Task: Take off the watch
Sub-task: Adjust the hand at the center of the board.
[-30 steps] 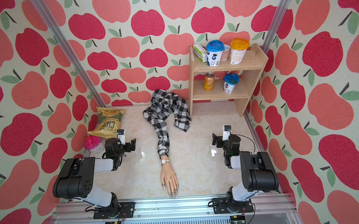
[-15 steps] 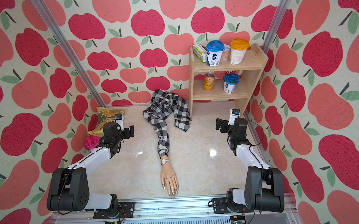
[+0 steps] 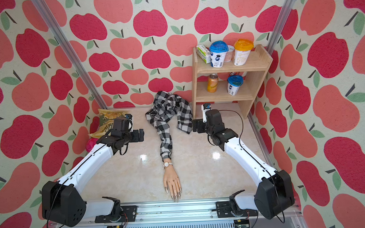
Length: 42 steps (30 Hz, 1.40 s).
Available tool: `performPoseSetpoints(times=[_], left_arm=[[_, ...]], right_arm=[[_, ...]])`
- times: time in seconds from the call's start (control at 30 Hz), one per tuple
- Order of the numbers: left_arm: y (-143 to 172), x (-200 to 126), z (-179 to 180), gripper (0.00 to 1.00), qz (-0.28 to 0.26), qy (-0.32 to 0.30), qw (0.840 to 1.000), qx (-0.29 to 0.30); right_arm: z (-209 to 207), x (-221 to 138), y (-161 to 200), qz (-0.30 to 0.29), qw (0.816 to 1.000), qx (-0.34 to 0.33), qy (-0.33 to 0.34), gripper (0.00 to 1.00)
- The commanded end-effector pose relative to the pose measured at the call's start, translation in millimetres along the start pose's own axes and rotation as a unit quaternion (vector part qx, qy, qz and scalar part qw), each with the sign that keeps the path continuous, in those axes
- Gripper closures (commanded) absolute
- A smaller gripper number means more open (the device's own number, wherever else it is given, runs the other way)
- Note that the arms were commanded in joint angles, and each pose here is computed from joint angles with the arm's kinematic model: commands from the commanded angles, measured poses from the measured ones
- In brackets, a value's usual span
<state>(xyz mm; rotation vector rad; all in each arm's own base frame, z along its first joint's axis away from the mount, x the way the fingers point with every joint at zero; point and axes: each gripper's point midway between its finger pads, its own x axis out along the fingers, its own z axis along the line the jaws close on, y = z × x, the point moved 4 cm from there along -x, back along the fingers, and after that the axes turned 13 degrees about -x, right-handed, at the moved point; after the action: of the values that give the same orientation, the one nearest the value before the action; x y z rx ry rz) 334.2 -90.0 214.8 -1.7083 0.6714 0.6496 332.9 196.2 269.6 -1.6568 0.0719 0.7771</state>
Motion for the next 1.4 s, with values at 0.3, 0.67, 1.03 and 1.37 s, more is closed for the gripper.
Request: performPoseSetpoints(times=[0.3,0.67,1.03,1.37], left_arm=[[49,-47,21,0.03,0.095,-0.059,0.992,-0.056],[49,-65,25,0.03,0.085,-0.019,0.993,-0.074],[50,-73,17,0.03,0.082,0.036,0.992,-0.087],[48,-73,17,0.03,0.085,0.042,0.991,-0.09]], right_arm=[[147,-19,97,0.252,0.954,-0.135,0.09,0.07],[253,-10,154,0.354,0.921,-0.147,0.065,0.08],[249,21,173,0.386,0.9,-0.153,0.129,0.13],[245,36,195,0.418,0.884,-0.153,0.142,0.22]])
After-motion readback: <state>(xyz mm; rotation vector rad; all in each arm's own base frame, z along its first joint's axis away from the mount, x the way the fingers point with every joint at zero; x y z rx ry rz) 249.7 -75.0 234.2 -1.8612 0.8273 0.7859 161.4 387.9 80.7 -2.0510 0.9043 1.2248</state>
